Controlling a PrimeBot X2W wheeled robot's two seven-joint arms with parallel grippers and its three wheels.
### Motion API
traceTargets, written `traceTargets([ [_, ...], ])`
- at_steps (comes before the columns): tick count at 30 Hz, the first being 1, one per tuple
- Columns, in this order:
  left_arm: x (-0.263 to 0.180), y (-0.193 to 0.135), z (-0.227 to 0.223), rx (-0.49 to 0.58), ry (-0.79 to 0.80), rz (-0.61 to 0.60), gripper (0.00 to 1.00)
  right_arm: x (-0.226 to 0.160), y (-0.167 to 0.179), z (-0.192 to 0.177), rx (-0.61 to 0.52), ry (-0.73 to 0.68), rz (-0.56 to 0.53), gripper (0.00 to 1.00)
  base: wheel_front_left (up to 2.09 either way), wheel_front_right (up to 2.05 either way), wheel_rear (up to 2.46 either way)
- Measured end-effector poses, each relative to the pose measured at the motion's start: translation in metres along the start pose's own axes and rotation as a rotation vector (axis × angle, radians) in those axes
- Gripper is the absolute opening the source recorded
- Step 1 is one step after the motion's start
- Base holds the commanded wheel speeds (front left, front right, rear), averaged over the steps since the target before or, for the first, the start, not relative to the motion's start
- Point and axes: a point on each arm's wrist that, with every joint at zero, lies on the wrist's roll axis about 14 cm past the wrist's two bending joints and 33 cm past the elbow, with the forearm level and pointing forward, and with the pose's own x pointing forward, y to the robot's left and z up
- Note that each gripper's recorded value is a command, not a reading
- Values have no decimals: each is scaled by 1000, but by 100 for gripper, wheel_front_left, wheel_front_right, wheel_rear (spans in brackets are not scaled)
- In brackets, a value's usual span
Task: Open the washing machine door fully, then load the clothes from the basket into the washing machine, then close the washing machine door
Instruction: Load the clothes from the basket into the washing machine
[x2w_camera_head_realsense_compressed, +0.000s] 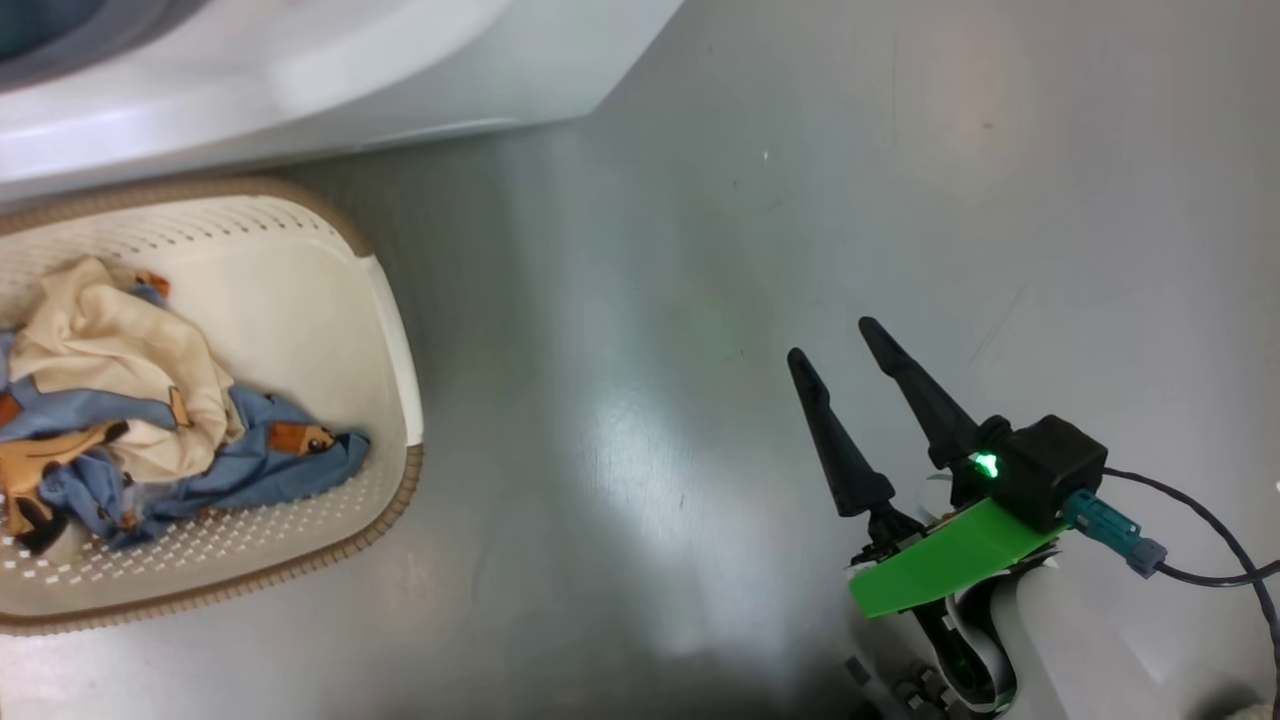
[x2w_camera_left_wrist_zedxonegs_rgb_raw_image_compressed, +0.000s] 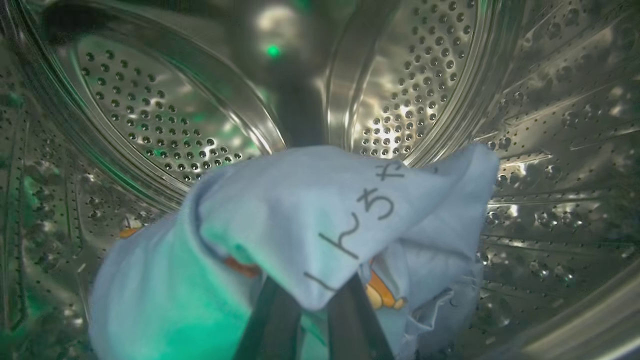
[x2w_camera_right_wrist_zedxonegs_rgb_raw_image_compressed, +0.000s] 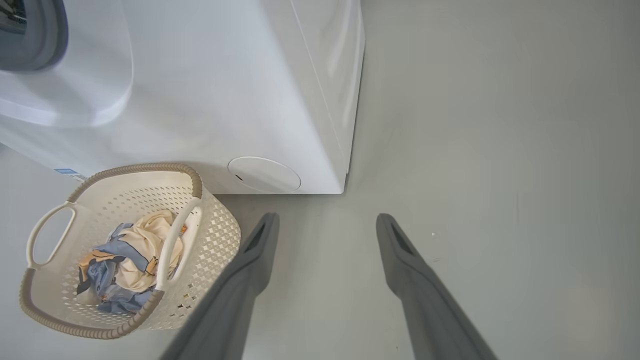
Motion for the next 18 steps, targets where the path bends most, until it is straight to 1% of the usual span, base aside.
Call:
traceTargets([
  [4,6,-4,2,19,-26,-13,0,1,0,-9,5,22,1,100,0,0,0],
  [14,15,-9,-11,0,5,-13,0,-4,-2,-11,1,32,-6,100,0,0,0],
  [15,16,-10,-13,-1,10,-17,44,-4,-2,-11,0,33,-8,100,0,0,0],
  [16,16,-11,-14,-1,13,-19,100,-4,-3,-12,1,35,-9,100,0,0,0],
  [18,16,-10,-17,-15,23,-13,100,-4,-2,-12,2,35,-9,100,0,0,0],
])
